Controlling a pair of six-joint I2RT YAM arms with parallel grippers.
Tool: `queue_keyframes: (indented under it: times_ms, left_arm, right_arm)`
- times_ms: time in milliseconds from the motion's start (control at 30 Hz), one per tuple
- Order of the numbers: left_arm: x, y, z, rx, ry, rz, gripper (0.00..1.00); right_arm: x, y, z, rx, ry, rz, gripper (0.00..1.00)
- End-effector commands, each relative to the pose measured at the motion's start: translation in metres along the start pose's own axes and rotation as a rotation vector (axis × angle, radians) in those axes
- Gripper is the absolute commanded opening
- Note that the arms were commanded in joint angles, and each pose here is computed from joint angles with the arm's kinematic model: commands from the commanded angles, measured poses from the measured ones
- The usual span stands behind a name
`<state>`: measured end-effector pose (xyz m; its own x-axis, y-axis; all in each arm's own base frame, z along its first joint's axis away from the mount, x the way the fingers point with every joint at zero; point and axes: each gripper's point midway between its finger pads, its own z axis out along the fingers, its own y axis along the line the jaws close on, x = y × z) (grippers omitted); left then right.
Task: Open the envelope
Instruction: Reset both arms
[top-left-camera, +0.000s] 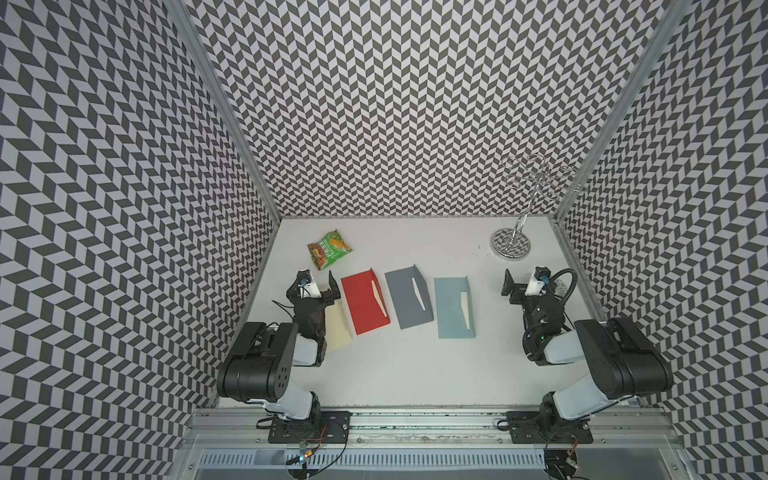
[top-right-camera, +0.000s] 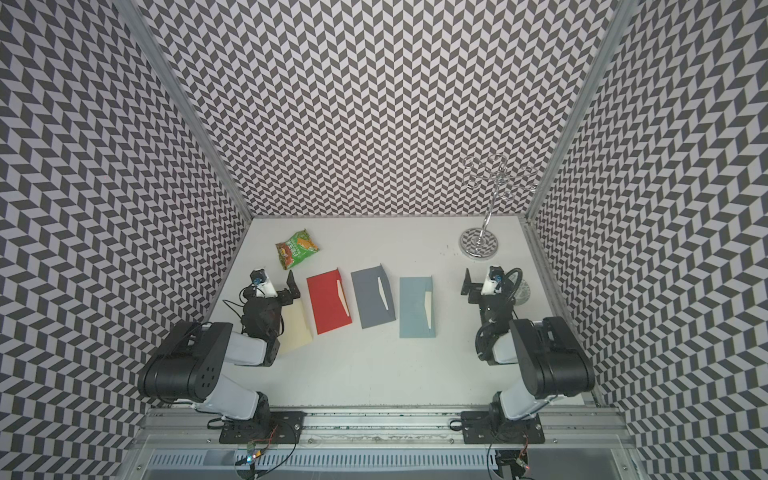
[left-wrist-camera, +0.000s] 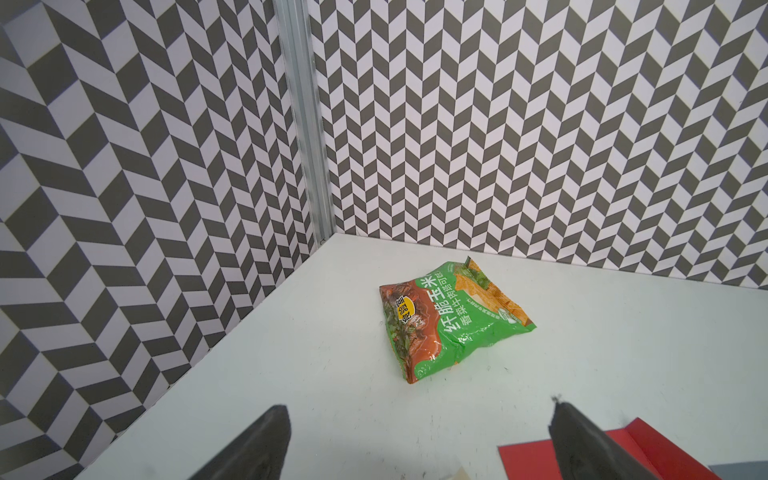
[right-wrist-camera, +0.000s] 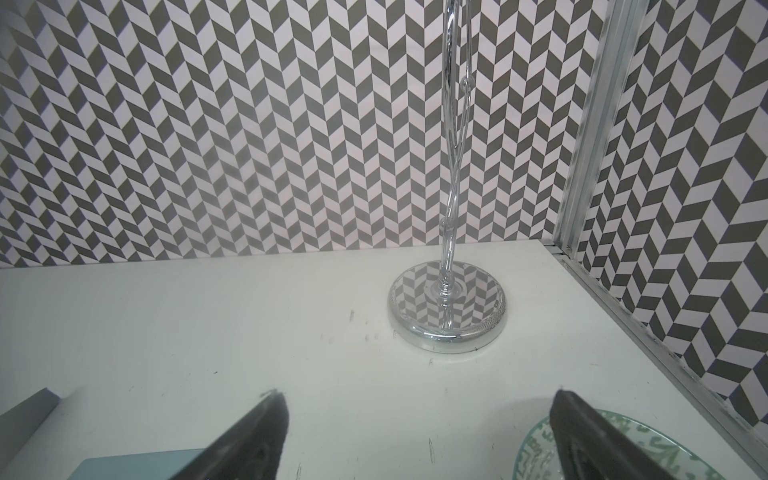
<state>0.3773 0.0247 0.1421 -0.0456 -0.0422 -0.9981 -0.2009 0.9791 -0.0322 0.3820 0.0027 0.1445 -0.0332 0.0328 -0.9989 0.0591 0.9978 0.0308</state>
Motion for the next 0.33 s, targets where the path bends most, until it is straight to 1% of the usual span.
queue_keyframes:
  times_ms: [0,300]
  left_arm:
    - [-0.0054,-0.0008,0.0005,0.0,-0.021,0.001,1.0]
    - [-0.0058,-0.0013,0.0001,0.006,-0.022,-0.003,1.0]
  right_arm:
    - [-0.0129,-0.0018,-0.0017,0.006,-0.05,0.004,0.99]
    - [-0.0134,-0.0022,-0.0016,0.007,-0.051,0.003,0.99]
